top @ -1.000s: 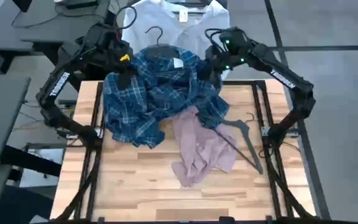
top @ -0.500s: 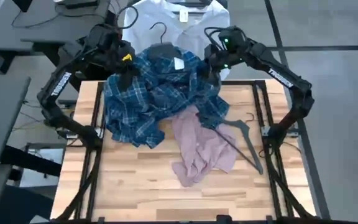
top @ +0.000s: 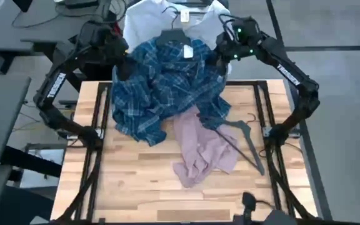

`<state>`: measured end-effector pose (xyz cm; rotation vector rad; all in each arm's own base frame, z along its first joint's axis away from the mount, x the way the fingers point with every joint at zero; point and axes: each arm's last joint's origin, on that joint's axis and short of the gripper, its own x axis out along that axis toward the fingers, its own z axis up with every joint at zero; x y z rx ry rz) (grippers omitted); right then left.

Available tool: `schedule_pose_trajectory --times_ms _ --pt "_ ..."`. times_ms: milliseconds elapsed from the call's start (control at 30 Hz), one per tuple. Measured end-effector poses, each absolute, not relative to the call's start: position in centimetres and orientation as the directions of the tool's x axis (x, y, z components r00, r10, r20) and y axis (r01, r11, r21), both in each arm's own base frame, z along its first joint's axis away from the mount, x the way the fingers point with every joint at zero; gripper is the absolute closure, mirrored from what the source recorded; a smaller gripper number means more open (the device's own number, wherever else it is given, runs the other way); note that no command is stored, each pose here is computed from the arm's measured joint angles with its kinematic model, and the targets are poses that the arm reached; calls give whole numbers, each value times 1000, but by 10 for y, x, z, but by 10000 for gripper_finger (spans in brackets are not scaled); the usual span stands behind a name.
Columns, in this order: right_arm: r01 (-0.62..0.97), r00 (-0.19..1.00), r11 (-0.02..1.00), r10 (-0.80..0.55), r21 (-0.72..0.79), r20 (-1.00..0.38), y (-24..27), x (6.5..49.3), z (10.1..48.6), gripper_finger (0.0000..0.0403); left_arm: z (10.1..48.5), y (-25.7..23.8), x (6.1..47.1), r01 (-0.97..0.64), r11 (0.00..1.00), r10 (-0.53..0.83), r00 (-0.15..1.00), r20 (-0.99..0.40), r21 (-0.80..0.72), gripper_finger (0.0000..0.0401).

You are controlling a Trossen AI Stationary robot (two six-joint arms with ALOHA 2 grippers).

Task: Hang clothes
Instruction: Hang the blue long sleeve on the hanger rack

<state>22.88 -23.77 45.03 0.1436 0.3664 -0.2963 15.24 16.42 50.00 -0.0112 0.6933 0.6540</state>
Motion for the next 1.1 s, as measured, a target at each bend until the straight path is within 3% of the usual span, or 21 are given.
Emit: schedule_pose_trajectory --times_ms 300,500,633,833,1100 --pt "359 899 929 -319 89 -300 -254 216 458 318 527 168 146 -594 754 653 635 -414 278 298" --pt "366 891 926 -319 96 -324 -252 223 453 319 523 176 150 -565 780 623 656 -427 269 298" --pt "353 885 930 -298 98 -358 -248 226 449 319 514 181 157 -503 841 531 692 -490 201 298" --pt "314 877 945 -253 89 -408 -240 232 443 319 498 184 164 -334 943 284 779 -560 13 278" --pt "323 852 944 -258 70 -456 -241 227 439 319 495 183 150 -325 944 228 769 -598 -58 260"
